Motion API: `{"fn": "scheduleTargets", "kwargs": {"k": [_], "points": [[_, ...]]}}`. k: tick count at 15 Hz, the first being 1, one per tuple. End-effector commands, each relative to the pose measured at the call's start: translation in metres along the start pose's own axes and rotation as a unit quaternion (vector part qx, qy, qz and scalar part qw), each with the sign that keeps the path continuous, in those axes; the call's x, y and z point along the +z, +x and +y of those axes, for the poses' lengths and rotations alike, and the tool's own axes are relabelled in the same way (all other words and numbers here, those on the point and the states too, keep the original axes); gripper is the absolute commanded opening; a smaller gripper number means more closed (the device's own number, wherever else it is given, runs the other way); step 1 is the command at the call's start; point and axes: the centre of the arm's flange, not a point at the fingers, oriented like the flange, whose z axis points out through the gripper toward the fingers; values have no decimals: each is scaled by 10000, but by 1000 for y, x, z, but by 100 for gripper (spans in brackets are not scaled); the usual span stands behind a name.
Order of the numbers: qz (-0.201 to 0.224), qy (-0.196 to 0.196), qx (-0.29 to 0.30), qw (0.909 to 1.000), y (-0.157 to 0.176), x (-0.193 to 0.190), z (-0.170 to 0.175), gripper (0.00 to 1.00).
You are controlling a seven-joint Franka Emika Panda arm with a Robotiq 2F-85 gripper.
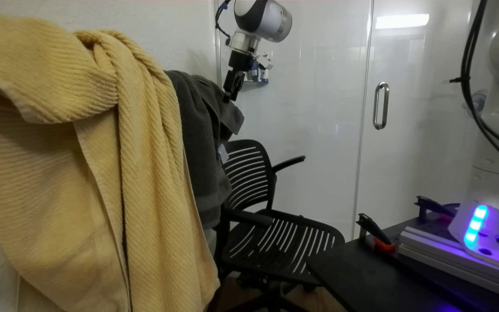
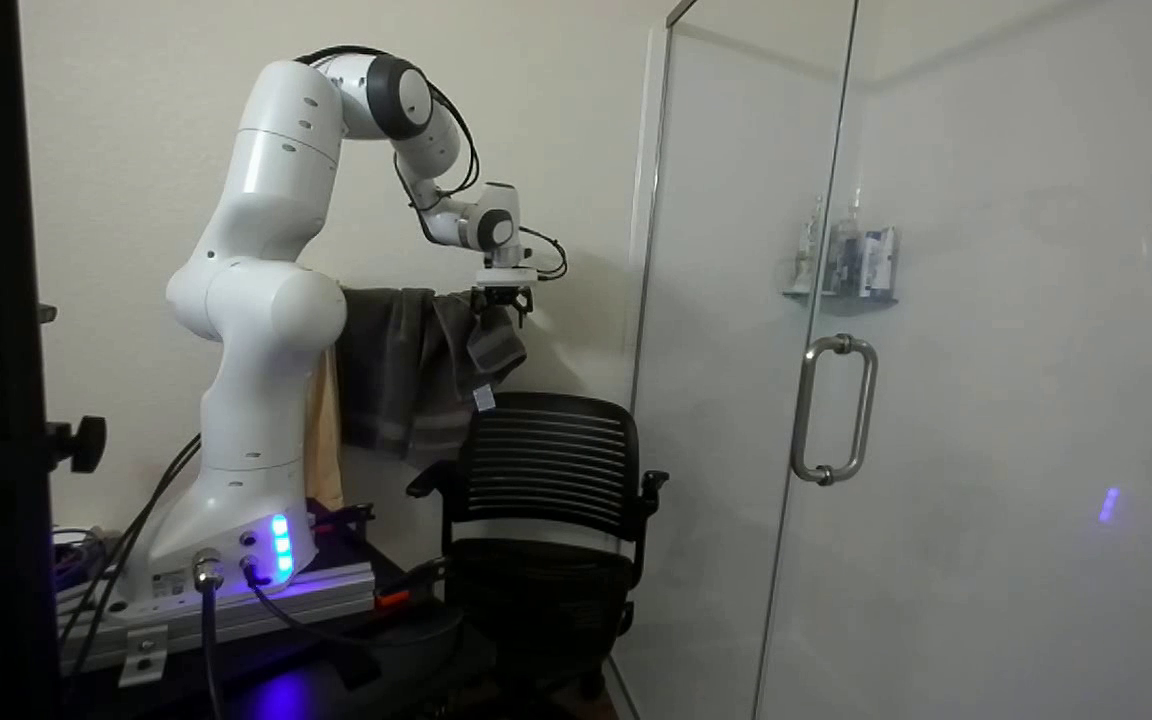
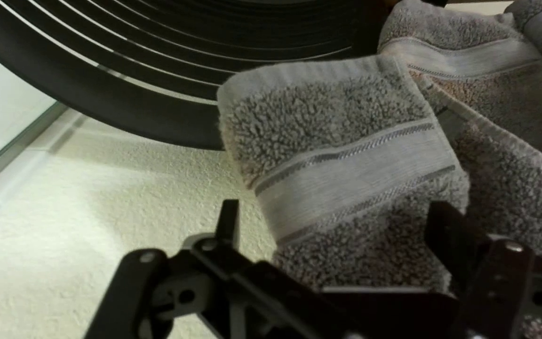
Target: Remove the towels from the rail and place them on the seat of the black chair
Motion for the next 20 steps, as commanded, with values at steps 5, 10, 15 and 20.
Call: {"fn": "scheduleTargets", "kwargs": {"k": [5, 10, 15, 20], "points": [[102, 45, -26, 9999, 7, -5, 0, 100], [210, 437, -46, 9988, 9, -5, -6, 58], [202, 458, -26, 9987, 8, -5, -6, 22], [159, 473, 178, 9986, 8, -12, 0, 0]]}}
